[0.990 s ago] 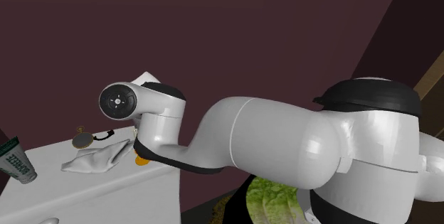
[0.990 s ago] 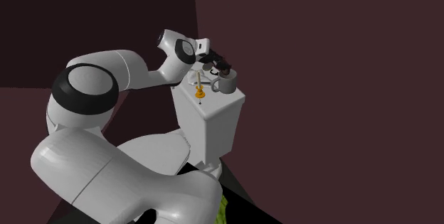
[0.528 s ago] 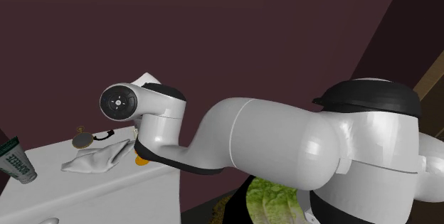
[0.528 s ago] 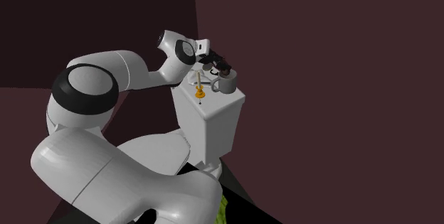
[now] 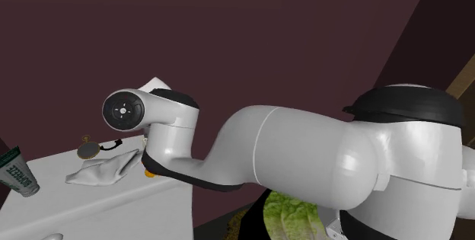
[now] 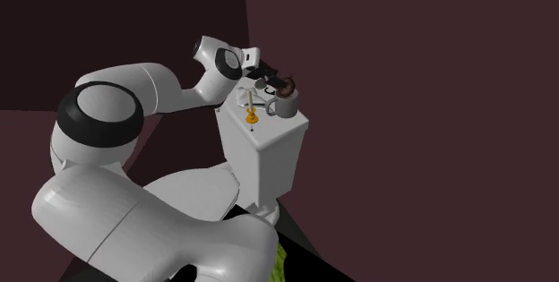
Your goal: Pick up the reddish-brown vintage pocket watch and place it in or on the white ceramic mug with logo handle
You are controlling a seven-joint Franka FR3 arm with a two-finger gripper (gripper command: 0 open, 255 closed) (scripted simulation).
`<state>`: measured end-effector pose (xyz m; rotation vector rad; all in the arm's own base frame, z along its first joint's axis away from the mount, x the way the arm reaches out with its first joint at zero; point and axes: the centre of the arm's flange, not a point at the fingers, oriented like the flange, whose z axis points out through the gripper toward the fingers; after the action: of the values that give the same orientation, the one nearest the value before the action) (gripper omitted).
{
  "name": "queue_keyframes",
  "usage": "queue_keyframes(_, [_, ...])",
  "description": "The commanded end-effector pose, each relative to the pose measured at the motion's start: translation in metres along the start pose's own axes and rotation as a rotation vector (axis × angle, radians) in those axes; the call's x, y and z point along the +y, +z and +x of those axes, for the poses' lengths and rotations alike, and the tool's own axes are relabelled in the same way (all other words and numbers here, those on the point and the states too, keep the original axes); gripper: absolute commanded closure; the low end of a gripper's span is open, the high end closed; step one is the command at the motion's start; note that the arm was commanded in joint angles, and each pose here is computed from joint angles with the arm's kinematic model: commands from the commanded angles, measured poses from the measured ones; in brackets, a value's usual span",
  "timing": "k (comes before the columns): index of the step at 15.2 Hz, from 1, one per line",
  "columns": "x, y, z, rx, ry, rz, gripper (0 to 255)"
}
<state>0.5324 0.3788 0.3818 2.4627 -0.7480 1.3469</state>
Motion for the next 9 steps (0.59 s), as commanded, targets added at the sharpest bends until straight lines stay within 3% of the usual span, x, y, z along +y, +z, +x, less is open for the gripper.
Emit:
queue_keyframes(1, [0.002, -0.024, 0.001, -0.001, 0.000, 0.000, 0])
queue_keyframes(9, [0.002, -0.034, 0.001, -0.001, 0.000, 0.000, 0])
